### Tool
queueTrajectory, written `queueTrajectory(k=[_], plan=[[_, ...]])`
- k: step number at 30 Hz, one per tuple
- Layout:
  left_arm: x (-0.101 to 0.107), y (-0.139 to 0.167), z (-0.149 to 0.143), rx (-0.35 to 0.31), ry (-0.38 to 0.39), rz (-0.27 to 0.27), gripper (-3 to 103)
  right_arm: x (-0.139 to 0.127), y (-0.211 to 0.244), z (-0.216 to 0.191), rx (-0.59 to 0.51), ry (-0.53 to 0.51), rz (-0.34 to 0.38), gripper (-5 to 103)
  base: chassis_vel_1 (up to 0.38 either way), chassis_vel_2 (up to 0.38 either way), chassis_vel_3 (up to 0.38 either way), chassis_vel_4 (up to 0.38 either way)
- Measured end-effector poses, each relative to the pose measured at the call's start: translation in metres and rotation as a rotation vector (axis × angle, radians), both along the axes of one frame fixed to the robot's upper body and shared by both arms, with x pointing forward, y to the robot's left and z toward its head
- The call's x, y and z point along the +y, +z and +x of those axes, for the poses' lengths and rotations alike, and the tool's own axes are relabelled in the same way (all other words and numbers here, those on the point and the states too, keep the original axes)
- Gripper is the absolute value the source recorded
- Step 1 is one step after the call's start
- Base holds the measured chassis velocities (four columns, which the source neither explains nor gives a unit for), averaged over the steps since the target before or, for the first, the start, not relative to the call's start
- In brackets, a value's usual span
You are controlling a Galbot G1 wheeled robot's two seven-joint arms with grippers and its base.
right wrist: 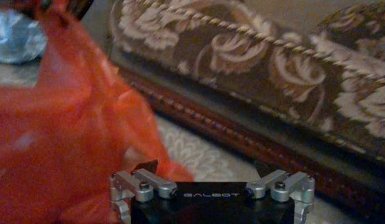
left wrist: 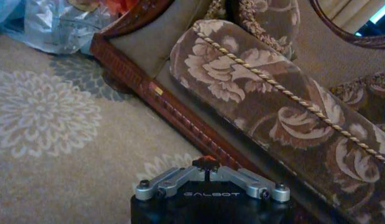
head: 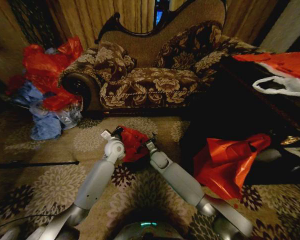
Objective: Place a garbage bag over the trash bin.
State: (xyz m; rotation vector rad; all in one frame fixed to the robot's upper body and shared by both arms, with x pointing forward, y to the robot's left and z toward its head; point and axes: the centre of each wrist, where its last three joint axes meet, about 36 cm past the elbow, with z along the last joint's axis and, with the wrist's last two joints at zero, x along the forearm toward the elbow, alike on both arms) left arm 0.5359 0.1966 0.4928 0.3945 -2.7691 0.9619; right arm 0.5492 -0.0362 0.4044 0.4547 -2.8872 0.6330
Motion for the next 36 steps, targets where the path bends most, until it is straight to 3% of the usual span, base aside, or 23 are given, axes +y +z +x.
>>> queueTrajectory(k=[9,12,15,23,29,36], plan=[[-0.001,0.001,-0.004,-0.001,-0.002,0.003,0,-0.022,0.021,0.004,-0.005,-0.03,0.043,100,0.0,0.0,0.0,0.0],[0.003,-0.001,-0.002,0.004,0.006,0.006,0,-0.016,0.031,-0.037,0.156,-0.008,0.112,100,0.0,0.0,0.0,0.0],[0.003,-0.001,-0.001,0.006,0.007,0.007,0,-0.014,0.031,-0.053,0.227,0.002,0.12,100,0.0,0.0,0.0,0.0],[0.002,-0.002,0.001,0.006,0.007,0.004,0,-0.012,0.016,-0.063,0.273,0.017,0.058,100,0.0,0.0,0.0,0.0],[0.002,-0.003,0.001,0.002,0.006,0.001,0,-0.006,-0.003,-0.043,0.198,0.006,-0.051,100,0.0,0.0,0.0,0.0],[0.001,-0.003,0.001,-0.002,0.006,0.0,0,-0.004,-0.009,-0.019,0.101,-0.015,-0.104,100,0.0,0.0,0.0,0.0]])
